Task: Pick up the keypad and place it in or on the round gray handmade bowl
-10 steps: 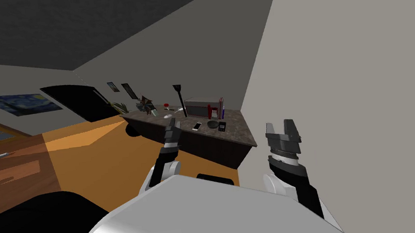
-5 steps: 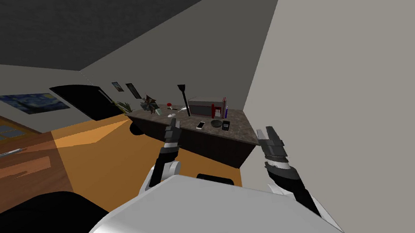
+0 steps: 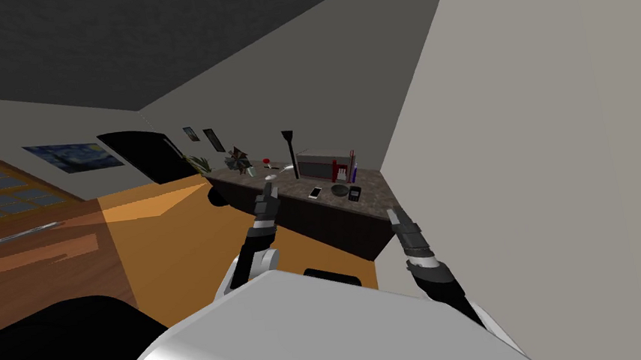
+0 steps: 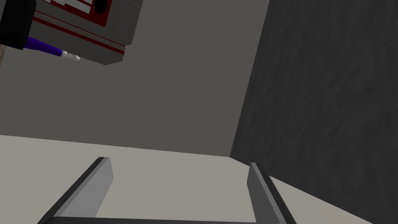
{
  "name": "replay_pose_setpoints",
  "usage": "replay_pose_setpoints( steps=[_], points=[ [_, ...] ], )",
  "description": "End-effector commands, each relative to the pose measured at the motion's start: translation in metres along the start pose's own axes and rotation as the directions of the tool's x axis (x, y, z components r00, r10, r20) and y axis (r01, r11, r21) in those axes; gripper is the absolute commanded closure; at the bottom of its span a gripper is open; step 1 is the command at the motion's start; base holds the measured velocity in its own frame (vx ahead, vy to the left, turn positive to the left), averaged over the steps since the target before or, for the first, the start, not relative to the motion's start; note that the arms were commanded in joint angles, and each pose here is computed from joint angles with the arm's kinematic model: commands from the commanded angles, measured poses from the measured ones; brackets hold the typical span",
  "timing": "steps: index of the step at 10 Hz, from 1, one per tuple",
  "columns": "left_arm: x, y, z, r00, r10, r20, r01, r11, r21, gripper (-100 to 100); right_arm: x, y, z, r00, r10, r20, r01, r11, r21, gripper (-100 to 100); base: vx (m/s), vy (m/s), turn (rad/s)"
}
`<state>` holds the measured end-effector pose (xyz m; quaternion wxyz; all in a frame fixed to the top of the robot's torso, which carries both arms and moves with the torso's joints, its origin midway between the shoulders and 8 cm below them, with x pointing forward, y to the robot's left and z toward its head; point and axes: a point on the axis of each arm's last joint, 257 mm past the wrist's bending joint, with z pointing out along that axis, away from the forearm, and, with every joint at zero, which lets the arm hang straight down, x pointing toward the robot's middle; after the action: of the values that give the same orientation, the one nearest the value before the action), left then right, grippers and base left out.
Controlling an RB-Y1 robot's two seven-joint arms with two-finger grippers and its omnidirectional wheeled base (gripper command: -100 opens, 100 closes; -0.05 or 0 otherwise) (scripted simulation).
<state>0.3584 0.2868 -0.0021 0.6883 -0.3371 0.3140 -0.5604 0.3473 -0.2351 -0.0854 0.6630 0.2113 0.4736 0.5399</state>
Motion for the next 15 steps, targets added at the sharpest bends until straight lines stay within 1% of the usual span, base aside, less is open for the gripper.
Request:
replay_pose_setpoints(
  steps=[1, 2, 3, 4, 5, 6, 7, 8, 9, 10, 11, 12, 13, 14, 15],
  points=[
    [0.000, 0.000, 0.000, 1.000, 0.000, 0.000, 0.000, 1.000, 0.000, 0, 0.008, -0.009, -0.007, 0.999, -0.012, -0.040, 0.012, 1.000, 0.019, -100, -0.013, 0.053, 0.034],
    [0.000, 0.000, 0.000, 1.000, 0.000, 0.000, 0.000, 1.000, 0.000, 0, 0.022, -0.024, -0.019, 0.995, -0.023, -0.099, 0.028, 0.998, 0.054, -100, -0.014, 0.057, 0.084],
    [0.000, 0.000, 0.000, 1.000, 0.000, 0.000, 0.000, 1.000, 0.000, 0, 0.023, -0.025, -0.020, 0.993, -0.029, -0.112, 0.036, 0.998, 0.053, -100, -0.011, 0.051, 0.046],
    [0.000, 0.000, 0.000, 1.000, 0.000, 0.000, 0.000, 1.000, 0.000, 0, 0.036, -0.039, -0.034, 0.984, -0.040, -0.175, 0.056, 0.995, 0.086, -100, -0.008, 0.067, 0.097],
    [0.000, 0.000, 0.000, 1.000, 0.000, 0.000, 0.000, 1.000, 0.000, 0, 0.037, -0.040, -0.035, 0.981, -0.047, -0.189, 0.064, 0.994, 0.085, -100, -0.003, 0.059, 0.038],
    [0.000, 0.000, 0.000, 1.000, 0.000, 0.000, 0.000, 1.000, 0.000, 0, 0.049, -0.054, -0.051, 0.967, -0.053, -0.248, 0.084, 0.990, 0.117, -100, 0.012, 0.070, 0.090],
    [0.000, 0.000, 0.000, 1.000, 0.000, 0.000, 0.000, 1.000, 0.000, 0, 0.049, -0.055, -0.053, 0.961, -0.062, -0.270, 0.096, 0.989, 0.114, -100, 0.016, 0.059, 0.048],
    [0.000, 0.000, 0.000, 1.000, 0.000, 0.000, 0.000, 1.000, 0.000, 0, 0.061, -0.069, -0.071, 0.942, -0.066, -0.329, 0.119, 0.983, 0.143, -100, 0.022, 0.062, 0.105],
    [0.000, 0.000, 0.000, 1.000, 0.000, 0.000, 0.000, 1.000, 0.000, 0, 0.061, -0.070, -0.073, 0.933, -0.076, -0.353, 0.133, 0.981, 0.139, -100, 0.011, 0.050, 0.060],
    [0.000, 0.000, 0.000, 1.000, 0.000, 0.000, 0.000, 1.000, 0.000, 0, 0.071, -0.084, -0.093, 0.909, -0.077, -0.410, 0.157, 0.974, 0.164, -100, 0.018, 0.059, 0.132],
    [0.000, 0.000, 0.000, 1.000, 0.000, 0.000, 0.000, 1.000, 0.000, 0, 0.070, -0.085, -0.096, 0.896, -0.088, -0.435, 0.173, 0.972, 0.159, -100, 0.016, 0.051, 0.046],
    [0.000, 0.000, 0.000, 1.000, 0.000, 0.000, 0.000, 1.000, 0.000, 0, 0.078, -0.098, -0.117, 0.866, -0.087, -0.493, 0.200, 0.963, 0.180, -100, 0.023, 0.059, 0.086],
    [0.000, 0.000, 0.000, 1.000, 0.000, 0.000, 0.000, 1.000, 0.000, 0, 0.076, -0.100, -0.120, 0.850, -0.098, -0.518, 0.216, 0.961, 0.174, -100, 0.026, 0.048, 0.067],
    [0.000, 0.000, 0.000, 1.000, 0.000, 0.000, 0.000, 1.000, 0.000, 0, 0.083, -0.112, -0.142, 0.816, -0.093, -0.570, 0.242, 0.951, 0.191, -100, 0.041, 0.052, 0.140],
    [0.000, 0.000, 0.000, 1.000, 0.000, 0.000, 0.000, 1.000, 0.000, 0, 0.080, -0.113, -0.146, 0.798, -0.103, -0.594, 0.259, 0.948, 0.183, -100, 0.037, 0.039, 0.061]
  ],
)
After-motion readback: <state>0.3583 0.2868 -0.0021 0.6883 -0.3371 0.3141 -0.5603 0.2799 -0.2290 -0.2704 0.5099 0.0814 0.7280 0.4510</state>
